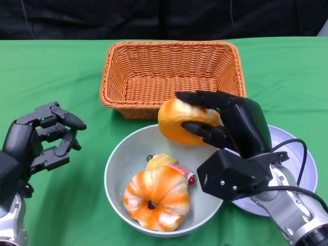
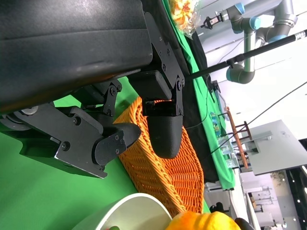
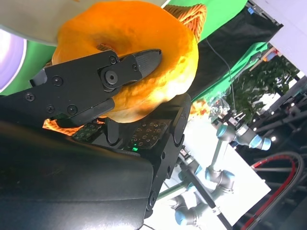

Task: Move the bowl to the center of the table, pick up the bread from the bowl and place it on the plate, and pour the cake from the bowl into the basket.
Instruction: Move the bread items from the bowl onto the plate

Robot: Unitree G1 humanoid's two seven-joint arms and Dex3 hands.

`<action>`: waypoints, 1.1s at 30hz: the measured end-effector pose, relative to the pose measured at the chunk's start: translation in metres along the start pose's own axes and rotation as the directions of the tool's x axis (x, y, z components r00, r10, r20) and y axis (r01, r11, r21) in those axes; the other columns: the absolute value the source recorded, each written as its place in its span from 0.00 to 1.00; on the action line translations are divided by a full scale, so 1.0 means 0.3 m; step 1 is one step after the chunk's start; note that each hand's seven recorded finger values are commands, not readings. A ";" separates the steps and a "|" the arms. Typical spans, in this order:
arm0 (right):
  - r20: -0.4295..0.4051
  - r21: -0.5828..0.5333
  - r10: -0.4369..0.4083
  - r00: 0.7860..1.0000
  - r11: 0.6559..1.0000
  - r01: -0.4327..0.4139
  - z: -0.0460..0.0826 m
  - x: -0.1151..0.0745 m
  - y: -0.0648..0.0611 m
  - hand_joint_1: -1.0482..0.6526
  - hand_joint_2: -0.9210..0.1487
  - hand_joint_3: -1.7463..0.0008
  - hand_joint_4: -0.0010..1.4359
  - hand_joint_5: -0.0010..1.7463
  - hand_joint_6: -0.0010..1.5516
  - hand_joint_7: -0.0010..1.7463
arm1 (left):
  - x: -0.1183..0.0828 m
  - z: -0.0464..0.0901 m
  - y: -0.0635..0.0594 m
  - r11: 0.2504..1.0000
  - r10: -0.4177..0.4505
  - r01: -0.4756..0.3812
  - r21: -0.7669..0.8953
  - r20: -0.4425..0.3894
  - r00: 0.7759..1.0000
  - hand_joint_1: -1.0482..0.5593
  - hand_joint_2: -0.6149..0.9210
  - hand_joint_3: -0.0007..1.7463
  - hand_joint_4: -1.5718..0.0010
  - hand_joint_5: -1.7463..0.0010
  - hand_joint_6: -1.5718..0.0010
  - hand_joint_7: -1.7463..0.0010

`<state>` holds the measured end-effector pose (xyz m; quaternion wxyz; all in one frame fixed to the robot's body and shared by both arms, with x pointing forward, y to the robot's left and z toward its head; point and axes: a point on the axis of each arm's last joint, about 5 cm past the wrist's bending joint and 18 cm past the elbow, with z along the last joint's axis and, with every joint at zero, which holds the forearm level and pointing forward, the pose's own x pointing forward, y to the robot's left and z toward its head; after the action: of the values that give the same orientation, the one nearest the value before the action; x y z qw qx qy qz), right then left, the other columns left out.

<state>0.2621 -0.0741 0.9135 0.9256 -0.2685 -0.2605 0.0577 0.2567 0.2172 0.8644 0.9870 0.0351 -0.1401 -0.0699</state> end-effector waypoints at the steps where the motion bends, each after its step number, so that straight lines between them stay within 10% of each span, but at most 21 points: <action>1: -0.006 0.046 -0.021 1.000 0.999 0.021 0.009 -0.010 -0.016 0.53 0.00 0.99 0.50 0.85 0.77 0.04 | 0.001 0.001 0.001 1.000 0.000 0.000 0.001 0.003 1.000 0.66 0.86 0.50 0.52 0.11 0.48 0.35; 5: -0.044 0.176 -0.089 0.995 0.980 0.095 0.028 -0.051 -0.091 0.52 0.00 0.98 0.47 0.88 0.76 0.08 | 0.002 0.001 0.007 1.000 0.000 0.000 -0.003 0.001 1.000 0.66 0.86 0.50 0.52 0.11 0.48 0.35; 7: -0.095 0.214 -0.095 0.991 0.970 0.114 0.030 -0.076 -0.120 0.52 0.00 0.98 0.46 0.86 0.59 0.37 | 0.004 0.002 0.008 1.000 -0.004 0.005 -0.003 0.000 1.000 0.65 0.86 0.50 0.52 0.11 0.48 0.35; 10: -0.155 0.249 -0.094 0.983 0.960 0.131 0.032 -0.112 -0.154 0.52 0.00 0.97 0.47 0.80 0.49 0.54 | 0.005 0.001 0.008 1.000 -0.006 0.006 -0.002 -0.002 1.000 0.66 0.86 0.51 0.51 0.11 0.48 0.35; 33: -0.396 0.301 0.051 0.917 0.951 0.077 -0.033 -0.320 -0.240 0.57 0.00 0.95 0.45 0.78 0.45 0.56 | 0.010 0.000 0.014 1.000 -0.008 0.008 0.005 -0.020 1.000 0.67 0.85 0.52 0.51 0.10 0.48 0.34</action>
<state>0.1824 -0.1636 0.9009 0.9900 -0.1242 -0.0557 0.0358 0.2600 0.2208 0.8654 0.9880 0.0386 -0.1302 -0.0731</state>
